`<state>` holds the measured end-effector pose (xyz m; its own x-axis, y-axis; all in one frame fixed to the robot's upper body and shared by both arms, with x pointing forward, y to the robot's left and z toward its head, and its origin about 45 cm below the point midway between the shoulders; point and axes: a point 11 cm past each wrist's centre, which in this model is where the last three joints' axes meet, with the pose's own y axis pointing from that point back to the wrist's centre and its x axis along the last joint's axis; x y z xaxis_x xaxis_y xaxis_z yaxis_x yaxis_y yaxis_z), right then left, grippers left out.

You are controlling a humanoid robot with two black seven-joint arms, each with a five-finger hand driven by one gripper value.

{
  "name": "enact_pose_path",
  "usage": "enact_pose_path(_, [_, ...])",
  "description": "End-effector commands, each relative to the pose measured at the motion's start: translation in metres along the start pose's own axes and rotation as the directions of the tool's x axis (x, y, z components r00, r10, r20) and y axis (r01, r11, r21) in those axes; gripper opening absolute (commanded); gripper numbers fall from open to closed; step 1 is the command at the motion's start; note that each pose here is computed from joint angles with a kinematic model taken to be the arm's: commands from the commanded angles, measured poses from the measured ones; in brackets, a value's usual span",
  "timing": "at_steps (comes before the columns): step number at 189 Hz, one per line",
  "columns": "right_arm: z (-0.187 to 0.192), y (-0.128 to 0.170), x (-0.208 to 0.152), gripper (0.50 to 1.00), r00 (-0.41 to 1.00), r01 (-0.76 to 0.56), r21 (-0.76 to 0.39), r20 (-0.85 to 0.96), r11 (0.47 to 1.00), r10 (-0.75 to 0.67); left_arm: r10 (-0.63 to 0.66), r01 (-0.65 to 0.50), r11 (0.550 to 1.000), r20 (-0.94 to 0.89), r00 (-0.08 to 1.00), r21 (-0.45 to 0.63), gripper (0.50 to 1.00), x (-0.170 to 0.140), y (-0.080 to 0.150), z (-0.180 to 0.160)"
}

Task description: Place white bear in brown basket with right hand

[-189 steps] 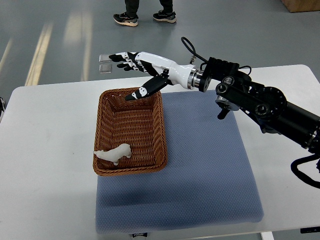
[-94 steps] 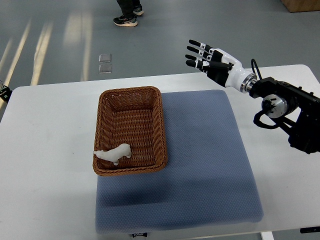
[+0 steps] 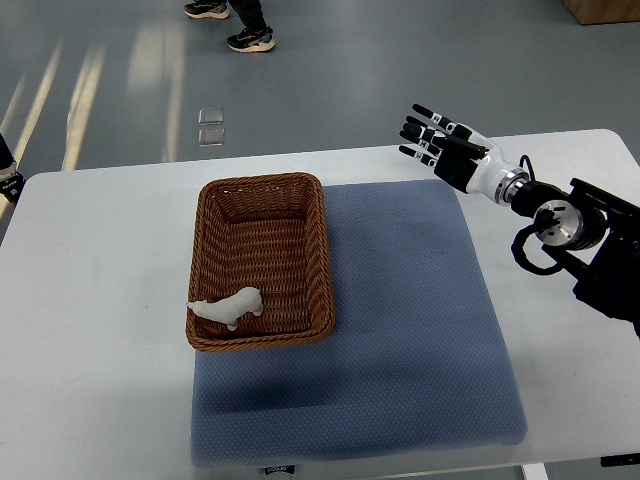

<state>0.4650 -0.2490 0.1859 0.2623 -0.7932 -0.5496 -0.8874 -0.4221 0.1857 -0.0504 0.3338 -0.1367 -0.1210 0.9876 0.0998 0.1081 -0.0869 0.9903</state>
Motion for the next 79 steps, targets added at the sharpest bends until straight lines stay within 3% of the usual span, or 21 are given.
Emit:
enact_pose_path(1, [0.004, -0.001, -0.001, 0.926, 1.000, 0.002, -0.008, -0.012, 1.000, -0.002, 0.000, 0.000, 1.000, 0.000, 1.000, 0.000, 1.000, 0.000, 0.000, 0.000])
enact_pose_path(79, [0.020, -0.001, -0.005, 0.928, 1.000, 0.017, -0.013, 0.026, 1.000, -0.017, 0.000, 0.000, 1.000, 0.000, 1.000, 0.000, 1.000, 0.000, 0.000, 0.000])
